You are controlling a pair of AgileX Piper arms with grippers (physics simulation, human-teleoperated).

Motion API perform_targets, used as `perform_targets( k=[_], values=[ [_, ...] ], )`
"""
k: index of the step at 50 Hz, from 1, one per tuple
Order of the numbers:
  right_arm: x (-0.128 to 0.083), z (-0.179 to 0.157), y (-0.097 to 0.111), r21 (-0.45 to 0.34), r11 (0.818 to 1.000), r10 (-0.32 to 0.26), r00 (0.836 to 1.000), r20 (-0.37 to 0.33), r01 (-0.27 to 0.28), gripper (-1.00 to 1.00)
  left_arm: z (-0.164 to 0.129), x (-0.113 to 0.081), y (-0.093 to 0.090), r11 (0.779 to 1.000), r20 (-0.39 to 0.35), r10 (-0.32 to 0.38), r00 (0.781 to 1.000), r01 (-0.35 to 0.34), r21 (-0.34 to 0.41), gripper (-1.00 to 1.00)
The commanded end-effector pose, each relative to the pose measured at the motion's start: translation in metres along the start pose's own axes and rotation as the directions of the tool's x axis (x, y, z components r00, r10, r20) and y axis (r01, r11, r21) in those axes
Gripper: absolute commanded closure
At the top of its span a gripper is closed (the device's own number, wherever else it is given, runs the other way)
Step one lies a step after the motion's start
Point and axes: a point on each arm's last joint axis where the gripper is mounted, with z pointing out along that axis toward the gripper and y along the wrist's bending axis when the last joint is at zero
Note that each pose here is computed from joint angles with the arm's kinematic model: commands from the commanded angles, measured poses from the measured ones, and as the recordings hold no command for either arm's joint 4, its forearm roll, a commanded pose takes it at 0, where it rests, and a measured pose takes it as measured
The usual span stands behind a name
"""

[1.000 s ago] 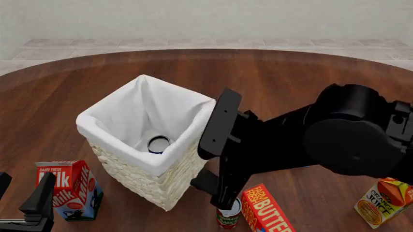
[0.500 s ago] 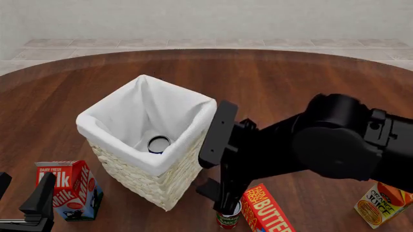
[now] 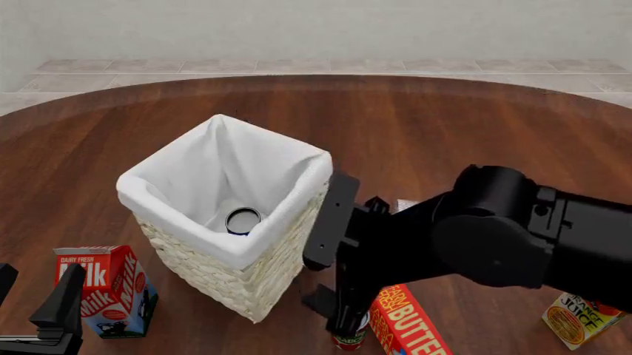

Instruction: Pick up the alphabet soup and the tomato sauce, and put them in the basket.

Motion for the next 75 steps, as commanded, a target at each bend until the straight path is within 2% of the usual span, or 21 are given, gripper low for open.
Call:
perform_targets(
  k=[1,31,63,75],
  values=[
    [0.007,0.01,0.002,-0.003,1.0,0.011,1.0,-0.011,-0.011,-1.0,0.0,0.0,0.0,1.0,0.0,0.0,1.0,0.0,0.0,-1.0],
    [0.021,0.035,-0.007,0.007,0.999,0.036,0.997,-0.065,-0.036,-1.0,0.0,0.0,0.0,1.0,0.0,0.0,1.0,0.0,0.0,-1.0],
    [0.034,0.052,0.003,-0.021,1.0,0.019,0.993,-0.119,-0.022,-1.0,0.0,0.0,0.0,1.0,0.0,0.0,1.0,0.0,0.0,-1.0],
    [0.034,0.056,-0.005,-0.015,1.0,0.012,0.991,-0.134,-0.014,-1.0,0.0,0.0,0.0,1.0,0.0,0.0,1.0,0.0,0.0,-1.0]
  ],
)
